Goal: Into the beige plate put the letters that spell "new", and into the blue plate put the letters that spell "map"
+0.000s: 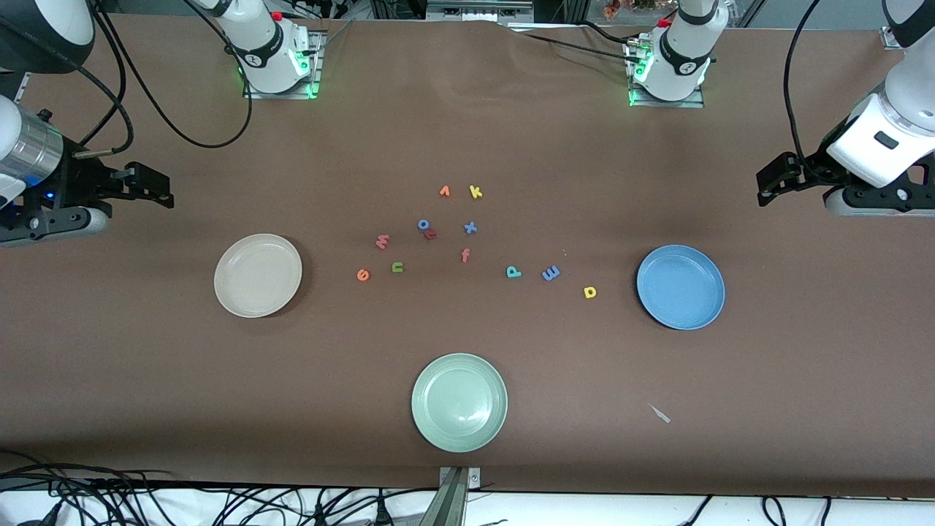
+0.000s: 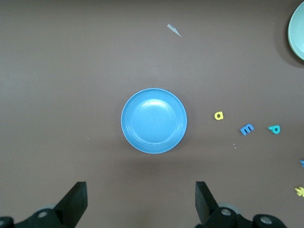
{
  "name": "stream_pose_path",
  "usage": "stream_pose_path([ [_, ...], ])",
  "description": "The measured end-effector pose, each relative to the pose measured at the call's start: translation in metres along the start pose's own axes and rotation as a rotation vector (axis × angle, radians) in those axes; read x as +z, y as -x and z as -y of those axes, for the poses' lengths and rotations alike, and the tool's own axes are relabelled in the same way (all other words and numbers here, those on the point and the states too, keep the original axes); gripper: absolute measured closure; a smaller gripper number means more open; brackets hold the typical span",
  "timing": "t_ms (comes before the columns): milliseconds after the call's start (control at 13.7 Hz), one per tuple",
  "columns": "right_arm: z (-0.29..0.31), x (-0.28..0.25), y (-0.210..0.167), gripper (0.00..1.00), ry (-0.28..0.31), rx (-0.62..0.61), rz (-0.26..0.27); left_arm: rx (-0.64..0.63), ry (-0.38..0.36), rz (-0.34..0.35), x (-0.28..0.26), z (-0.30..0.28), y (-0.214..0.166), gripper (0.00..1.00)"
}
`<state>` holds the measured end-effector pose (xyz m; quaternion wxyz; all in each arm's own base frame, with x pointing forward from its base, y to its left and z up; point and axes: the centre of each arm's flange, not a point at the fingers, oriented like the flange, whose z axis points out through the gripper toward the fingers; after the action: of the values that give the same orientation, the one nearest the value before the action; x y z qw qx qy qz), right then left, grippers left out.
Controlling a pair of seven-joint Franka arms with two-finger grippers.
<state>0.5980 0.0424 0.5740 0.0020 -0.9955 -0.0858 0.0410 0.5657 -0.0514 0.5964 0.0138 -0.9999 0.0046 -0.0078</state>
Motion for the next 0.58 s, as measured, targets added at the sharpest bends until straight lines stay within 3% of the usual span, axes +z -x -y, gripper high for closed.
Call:
stream_pose_path([
  [583, -0.0021, 0.0020, 0.0005, 0.00, 0.029, -0.002, 0.013, 0.000, 0.000, 0.000, 0.0000, -0.0001, 0.0000, 0.00],
])
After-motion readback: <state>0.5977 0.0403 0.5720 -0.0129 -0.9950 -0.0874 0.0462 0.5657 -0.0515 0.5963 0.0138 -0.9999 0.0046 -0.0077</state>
